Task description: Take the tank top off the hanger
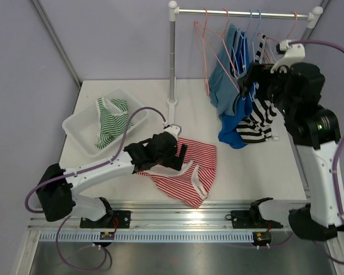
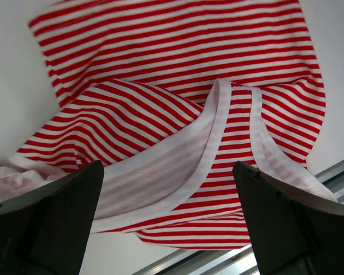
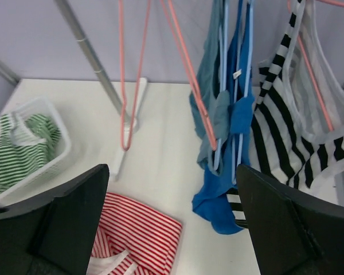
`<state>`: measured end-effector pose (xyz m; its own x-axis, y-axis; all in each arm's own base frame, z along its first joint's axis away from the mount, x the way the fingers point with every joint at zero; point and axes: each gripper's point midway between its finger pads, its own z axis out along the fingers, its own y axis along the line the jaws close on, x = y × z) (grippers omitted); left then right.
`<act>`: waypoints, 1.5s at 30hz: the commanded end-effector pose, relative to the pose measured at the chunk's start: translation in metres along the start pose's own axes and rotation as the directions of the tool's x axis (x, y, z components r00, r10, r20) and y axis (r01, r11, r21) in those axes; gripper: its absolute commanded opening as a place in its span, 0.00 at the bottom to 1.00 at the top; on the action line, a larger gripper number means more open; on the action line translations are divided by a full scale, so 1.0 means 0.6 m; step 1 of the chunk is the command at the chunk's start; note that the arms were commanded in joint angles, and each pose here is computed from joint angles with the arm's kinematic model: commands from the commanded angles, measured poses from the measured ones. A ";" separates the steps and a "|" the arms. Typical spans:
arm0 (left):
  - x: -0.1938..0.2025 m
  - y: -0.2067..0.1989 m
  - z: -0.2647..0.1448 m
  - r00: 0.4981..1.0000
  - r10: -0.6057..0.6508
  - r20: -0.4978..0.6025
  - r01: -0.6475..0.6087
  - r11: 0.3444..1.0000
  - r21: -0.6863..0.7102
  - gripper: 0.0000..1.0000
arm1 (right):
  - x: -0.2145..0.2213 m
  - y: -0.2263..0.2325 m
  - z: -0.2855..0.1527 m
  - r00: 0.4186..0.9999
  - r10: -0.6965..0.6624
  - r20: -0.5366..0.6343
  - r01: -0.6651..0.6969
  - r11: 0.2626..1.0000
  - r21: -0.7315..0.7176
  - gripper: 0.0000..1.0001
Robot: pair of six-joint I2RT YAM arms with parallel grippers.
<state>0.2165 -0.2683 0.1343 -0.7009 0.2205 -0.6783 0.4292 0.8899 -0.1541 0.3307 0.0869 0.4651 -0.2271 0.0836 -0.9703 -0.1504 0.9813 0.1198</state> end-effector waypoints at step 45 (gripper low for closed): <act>-0.352 0.383 -0.282 0.905 -0.175 0.388 0.360 0.799 -0.481 0.00 | 0.105 0.035 -0.142 0.993 0.075 0.087 -0.053 0.971 -0.233 0.99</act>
<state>0.3545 -0.0581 0.3681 -0.4470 -0.1246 -0.8858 -0.1928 0.9804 -0.0407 0.2255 0.1006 0.4142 -0.2126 0.1676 -0.9627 -0.3635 0.9009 0.2371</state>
